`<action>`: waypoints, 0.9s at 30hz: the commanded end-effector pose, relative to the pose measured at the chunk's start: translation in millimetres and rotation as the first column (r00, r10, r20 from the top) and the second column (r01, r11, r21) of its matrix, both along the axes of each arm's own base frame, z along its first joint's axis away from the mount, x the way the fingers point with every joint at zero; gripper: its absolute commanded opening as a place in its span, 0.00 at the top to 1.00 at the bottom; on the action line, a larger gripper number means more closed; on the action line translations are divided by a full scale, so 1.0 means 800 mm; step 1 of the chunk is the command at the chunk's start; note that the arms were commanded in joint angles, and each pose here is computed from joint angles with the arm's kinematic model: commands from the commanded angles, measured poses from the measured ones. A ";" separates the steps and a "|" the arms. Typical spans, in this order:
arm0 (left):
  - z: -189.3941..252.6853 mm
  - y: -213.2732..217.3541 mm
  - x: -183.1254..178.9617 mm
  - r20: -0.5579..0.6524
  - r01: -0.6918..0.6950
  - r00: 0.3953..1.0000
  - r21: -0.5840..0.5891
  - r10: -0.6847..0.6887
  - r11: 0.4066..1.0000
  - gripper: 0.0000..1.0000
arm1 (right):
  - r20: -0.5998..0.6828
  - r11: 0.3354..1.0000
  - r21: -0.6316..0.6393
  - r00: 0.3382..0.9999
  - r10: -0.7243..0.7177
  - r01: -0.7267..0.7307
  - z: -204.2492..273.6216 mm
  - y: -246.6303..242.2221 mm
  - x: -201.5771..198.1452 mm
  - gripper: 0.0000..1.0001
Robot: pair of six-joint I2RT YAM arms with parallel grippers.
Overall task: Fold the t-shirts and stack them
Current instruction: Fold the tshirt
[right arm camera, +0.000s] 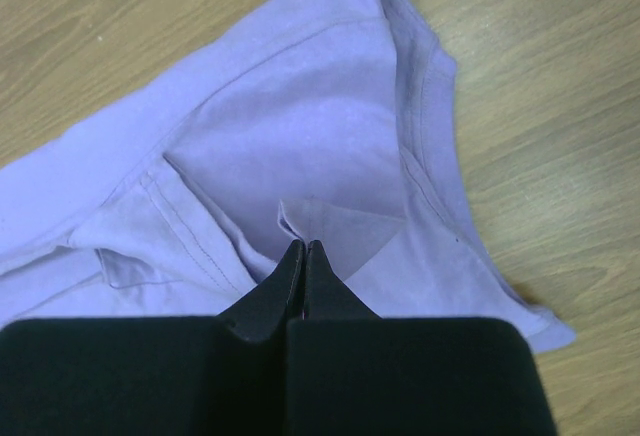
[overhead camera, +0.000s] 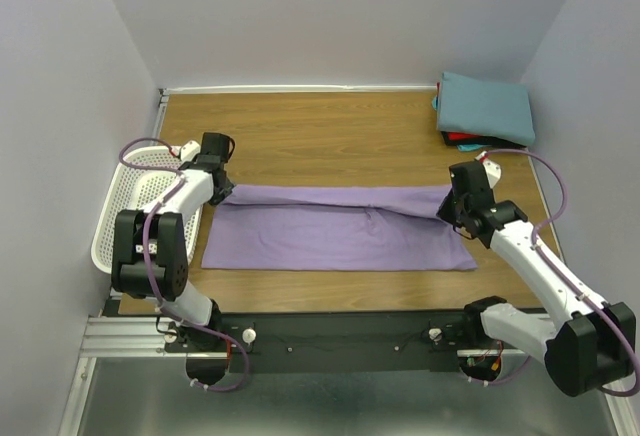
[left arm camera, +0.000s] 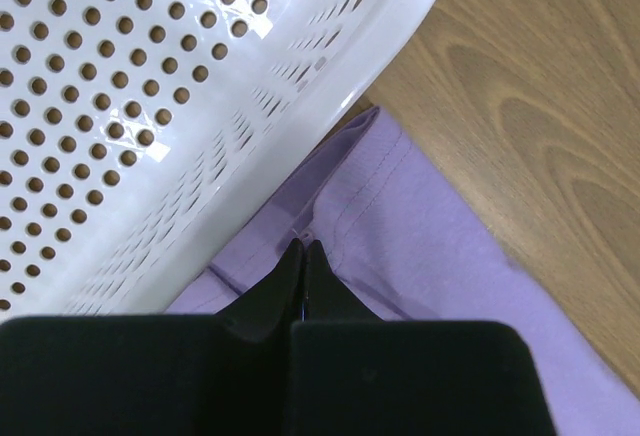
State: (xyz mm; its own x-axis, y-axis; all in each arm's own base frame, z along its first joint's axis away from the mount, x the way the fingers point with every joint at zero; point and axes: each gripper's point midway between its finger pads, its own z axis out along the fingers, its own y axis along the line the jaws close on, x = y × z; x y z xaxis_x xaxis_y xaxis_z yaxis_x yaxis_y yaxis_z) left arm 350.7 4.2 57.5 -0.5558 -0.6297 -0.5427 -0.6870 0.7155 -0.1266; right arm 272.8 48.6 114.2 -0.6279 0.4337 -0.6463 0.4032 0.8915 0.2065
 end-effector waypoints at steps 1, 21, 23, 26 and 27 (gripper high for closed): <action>0.009 0.013 -0.001 0.038 -0.044 0.998 0.024 0.043 0.999 1.00 | -0.037 0.999 0.031 0.999 -0.005 0.006 -0.014 0.002 -0.017 1.00; 0.061 -0.014 0.008 0.204 0.036 0.979 -0.054 -0.025 0.998 0.61 | 0.047 0.982 0.147 0.993 0.111 -0.117 0.009 0.039 -0.001 0.39; 0.051 -0.027 0.004 0.169 0.036 0.985 -0.061 -0.026 0.997 0.62 | 0.032 0.981 0.153 0.993 0.117 -0.121 0.003 0.043 0.005 0.39; 0.039 -0.037 -0.004 0.128 0.016 0.992 -0.043 -0.010 0.999 0.62 | 0.020 0.983 0.145 0.994 0.109 -0.111 -0.007 0.042 0.006 0.39; 0.035 -0.044 -0.006 0.123 0.008 0.992 -0.036 -0.003 0.999 0.62 | 0.007 0.984 0.141 0.994 0.105 -0.105 -0.014 0.040 0.005 0.39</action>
State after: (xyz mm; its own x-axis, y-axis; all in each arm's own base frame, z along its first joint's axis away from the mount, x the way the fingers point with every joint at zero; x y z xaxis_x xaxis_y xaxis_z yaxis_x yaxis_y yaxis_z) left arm 351.1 -19.3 94.6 -0.4843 -0.6430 -0.5933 -0.6316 0.7262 -0.2714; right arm 267.2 77.0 100.2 -0.6840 0.4552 -0.5701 0.3303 0.8900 0.3144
